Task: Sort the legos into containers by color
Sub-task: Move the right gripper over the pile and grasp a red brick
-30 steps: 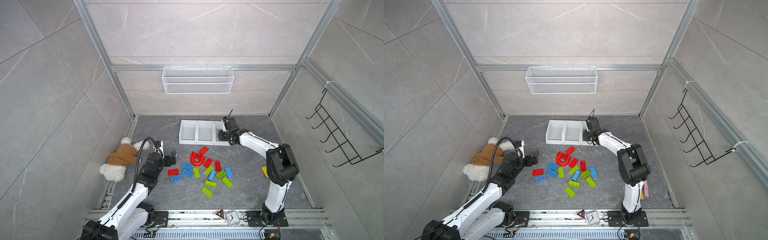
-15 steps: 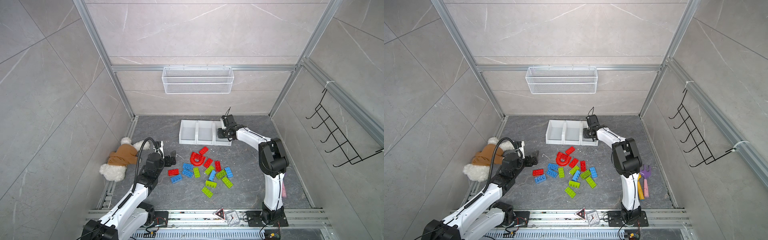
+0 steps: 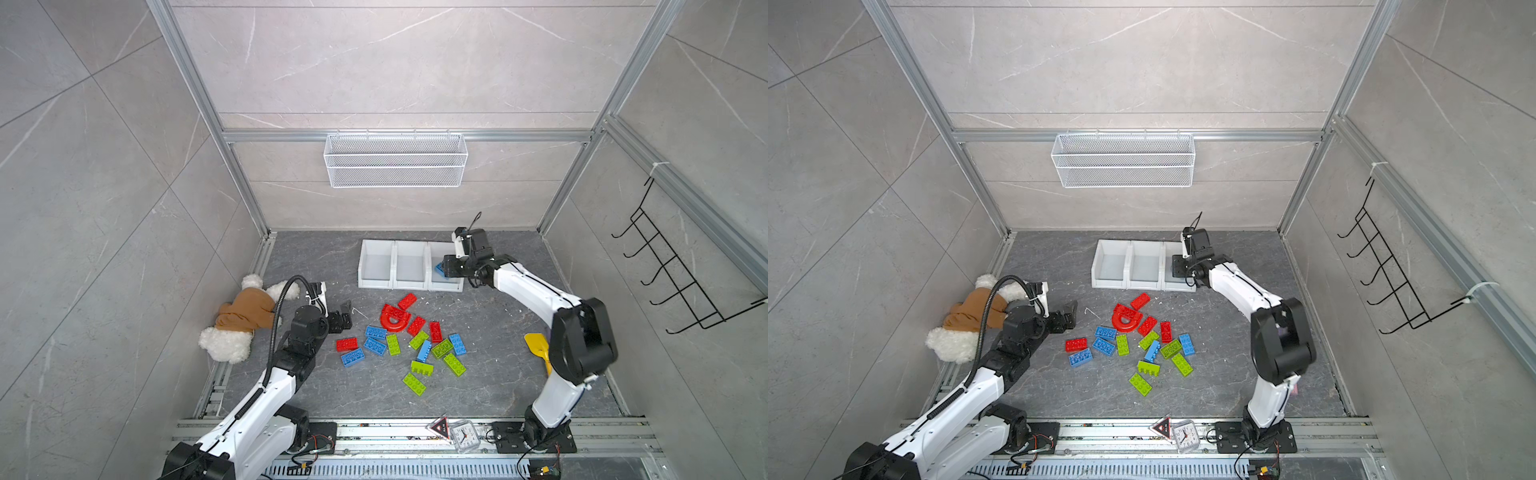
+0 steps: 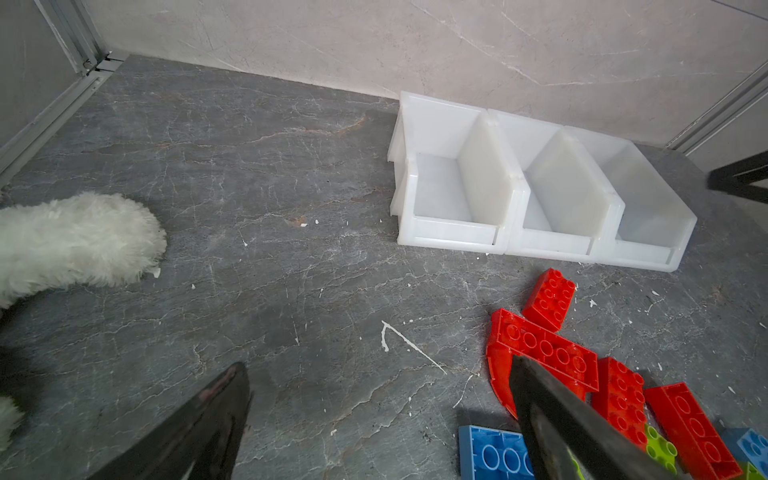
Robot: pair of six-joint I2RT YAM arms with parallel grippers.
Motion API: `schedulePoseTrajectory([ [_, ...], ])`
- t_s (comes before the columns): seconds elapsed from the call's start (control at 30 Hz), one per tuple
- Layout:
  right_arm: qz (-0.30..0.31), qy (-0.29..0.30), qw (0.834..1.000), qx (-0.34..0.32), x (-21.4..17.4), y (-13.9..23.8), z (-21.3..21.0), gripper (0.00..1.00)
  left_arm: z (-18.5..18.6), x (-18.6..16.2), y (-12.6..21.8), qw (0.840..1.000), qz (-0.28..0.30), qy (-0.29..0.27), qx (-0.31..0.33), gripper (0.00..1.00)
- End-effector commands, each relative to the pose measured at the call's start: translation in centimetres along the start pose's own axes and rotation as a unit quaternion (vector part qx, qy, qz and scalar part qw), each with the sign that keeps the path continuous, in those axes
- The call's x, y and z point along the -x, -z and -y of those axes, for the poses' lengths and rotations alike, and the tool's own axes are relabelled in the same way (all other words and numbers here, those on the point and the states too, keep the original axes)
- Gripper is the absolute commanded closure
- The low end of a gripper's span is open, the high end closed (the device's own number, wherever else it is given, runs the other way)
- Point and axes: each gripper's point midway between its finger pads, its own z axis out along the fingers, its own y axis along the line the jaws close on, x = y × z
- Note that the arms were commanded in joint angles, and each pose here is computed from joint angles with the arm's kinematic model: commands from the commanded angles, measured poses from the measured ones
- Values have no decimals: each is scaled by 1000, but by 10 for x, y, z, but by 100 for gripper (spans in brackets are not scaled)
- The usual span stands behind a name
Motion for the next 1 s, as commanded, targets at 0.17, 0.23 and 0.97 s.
schedulePoseTrajectory([
  [0.17,-64,-11,998,26,-86,59,-10,44,6,12,4,999,27,13,-17,0],
  [0.23,-74,-9,997,22,-104,66,-12,43,5,11,3,1000,24,12,-16,0],
  [0.97,-148,1,988,48,-175,21,-56,42,6,7,0,1000,20,9,-18,0],
])
